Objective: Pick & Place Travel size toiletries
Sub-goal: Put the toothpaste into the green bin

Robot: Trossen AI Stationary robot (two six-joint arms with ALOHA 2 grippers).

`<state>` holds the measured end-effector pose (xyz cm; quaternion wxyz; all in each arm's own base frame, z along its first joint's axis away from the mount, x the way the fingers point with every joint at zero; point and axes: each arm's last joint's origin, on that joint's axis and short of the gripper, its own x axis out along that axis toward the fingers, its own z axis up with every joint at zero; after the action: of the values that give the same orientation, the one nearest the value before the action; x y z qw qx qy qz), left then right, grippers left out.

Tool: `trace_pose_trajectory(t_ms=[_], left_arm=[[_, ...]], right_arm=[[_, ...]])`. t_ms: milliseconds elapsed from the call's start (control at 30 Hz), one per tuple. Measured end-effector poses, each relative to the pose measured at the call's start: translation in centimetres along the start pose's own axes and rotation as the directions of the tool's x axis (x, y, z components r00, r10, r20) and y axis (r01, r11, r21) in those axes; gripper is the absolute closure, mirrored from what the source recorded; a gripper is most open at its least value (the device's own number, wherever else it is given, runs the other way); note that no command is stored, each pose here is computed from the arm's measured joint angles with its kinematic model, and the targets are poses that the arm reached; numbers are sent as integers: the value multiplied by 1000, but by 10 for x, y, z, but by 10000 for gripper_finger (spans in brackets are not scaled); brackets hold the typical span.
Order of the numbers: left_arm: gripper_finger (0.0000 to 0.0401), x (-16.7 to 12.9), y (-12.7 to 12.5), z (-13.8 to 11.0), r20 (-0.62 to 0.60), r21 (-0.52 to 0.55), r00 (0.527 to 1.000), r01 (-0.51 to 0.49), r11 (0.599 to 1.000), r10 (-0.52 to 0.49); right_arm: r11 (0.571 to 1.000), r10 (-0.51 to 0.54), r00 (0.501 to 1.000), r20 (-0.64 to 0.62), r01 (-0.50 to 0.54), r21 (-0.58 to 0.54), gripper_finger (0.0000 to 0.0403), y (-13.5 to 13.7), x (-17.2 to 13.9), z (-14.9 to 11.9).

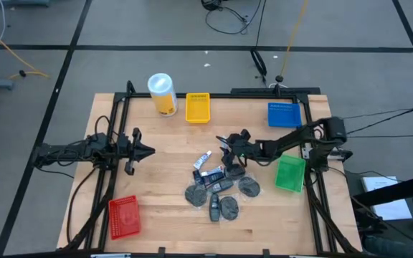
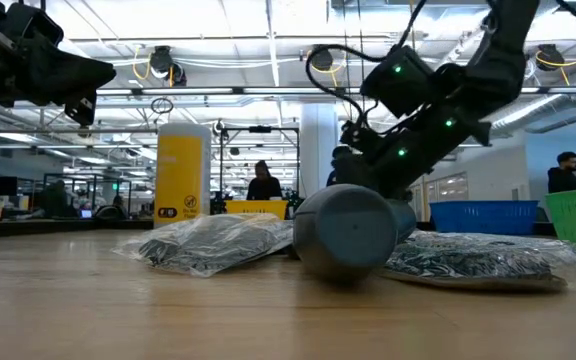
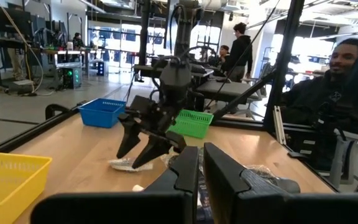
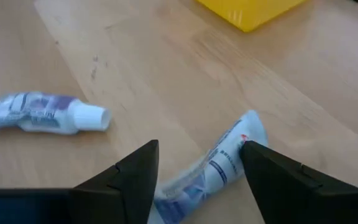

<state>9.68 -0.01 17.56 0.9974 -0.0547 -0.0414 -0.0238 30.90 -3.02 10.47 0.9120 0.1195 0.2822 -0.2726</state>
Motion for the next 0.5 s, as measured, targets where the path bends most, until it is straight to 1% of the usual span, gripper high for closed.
trace_pose_trajectory(t_ms=[100, 233, 367, 500], left_arm=[[377, 0, 0, -1, -5, -1, 1000, -8, 1000, 8], [377, 0, 0, -1, -6, -2, 1000, -8, 1000, 8], [377, 0, 0, -1, -7, -4, 1000, -9, 1000, 9], [377, 0, 0, -1, -7, -5, 1000, -9, 1000, 9]], right_arm=[[1000, 19, 1000, -23, -19, -4, 205, 2, 8, -1], [998, 27, 998, -64, -31, -57, 241, 3, 9, -2], [991, 37, 996, -86, -48, -128, 290, 5, 0, 0], [977, 49, 993, -103, -69, -202, 348, 8, -12, 4]])
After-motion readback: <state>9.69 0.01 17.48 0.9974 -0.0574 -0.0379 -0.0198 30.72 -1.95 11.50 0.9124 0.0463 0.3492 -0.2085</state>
